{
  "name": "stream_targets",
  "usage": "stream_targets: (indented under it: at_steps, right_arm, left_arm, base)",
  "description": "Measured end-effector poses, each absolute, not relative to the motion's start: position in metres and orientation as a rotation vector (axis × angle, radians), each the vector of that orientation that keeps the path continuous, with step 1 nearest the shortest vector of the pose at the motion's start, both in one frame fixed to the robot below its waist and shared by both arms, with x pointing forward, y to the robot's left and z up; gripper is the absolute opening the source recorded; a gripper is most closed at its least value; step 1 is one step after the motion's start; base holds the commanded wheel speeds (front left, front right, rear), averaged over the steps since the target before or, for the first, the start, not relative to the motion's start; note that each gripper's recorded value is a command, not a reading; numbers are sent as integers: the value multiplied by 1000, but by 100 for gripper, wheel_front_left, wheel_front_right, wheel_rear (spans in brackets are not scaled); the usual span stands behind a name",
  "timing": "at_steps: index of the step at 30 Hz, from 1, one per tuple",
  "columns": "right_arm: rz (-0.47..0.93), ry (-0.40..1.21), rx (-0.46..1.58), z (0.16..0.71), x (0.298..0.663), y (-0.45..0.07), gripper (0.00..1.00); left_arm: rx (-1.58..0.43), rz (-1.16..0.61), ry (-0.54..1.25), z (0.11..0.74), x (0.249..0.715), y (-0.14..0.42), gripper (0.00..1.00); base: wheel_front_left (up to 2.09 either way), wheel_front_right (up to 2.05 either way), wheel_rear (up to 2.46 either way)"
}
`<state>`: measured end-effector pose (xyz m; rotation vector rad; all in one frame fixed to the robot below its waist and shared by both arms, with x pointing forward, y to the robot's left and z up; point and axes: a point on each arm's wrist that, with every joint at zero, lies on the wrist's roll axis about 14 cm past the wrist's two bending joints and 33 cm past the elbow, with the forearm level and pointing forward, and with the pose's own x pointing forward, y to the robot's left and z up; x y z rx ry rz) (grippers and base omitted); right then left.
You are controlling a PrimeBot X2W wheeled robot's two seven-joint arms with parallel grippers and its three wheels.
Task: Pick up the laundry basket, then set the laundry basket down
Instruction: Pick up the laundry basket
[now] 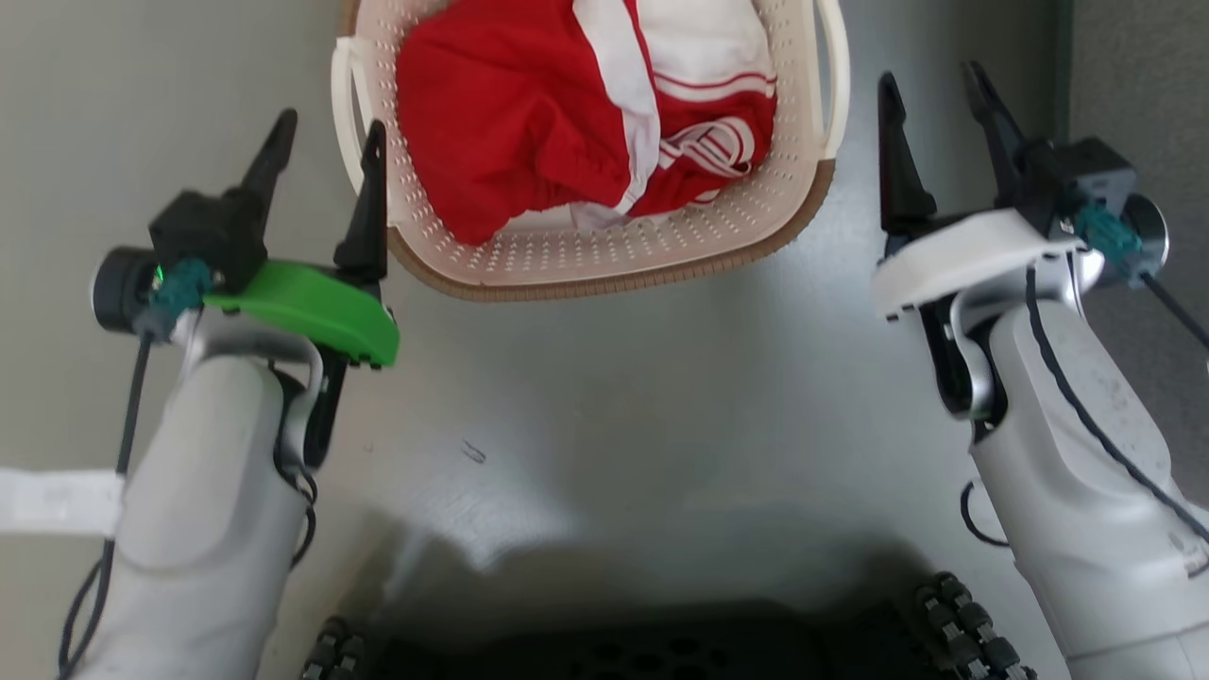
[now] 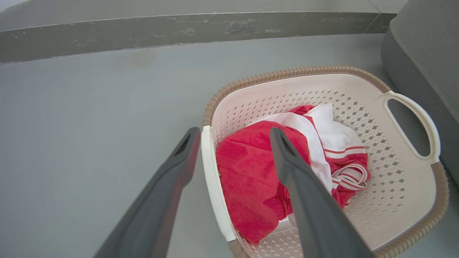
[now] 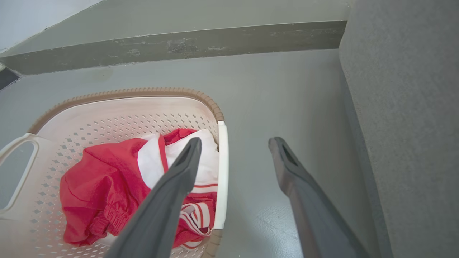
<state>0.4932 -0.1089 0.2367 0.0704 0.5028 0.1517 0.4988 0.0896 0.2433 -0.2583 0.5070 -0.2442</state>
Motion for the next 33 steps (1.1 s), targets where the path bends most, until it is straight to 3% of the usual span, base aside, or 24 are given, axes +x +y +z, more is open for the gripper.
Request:
stream_targets:
  at_steps: [33]
  right_arm:
    - [279, 796, 10, 150, 508, -91, 100]
  left_arm:
    - [-238, -292, 907, 130, 505, 84, 100]
  base:
    - [0, 0, 0]
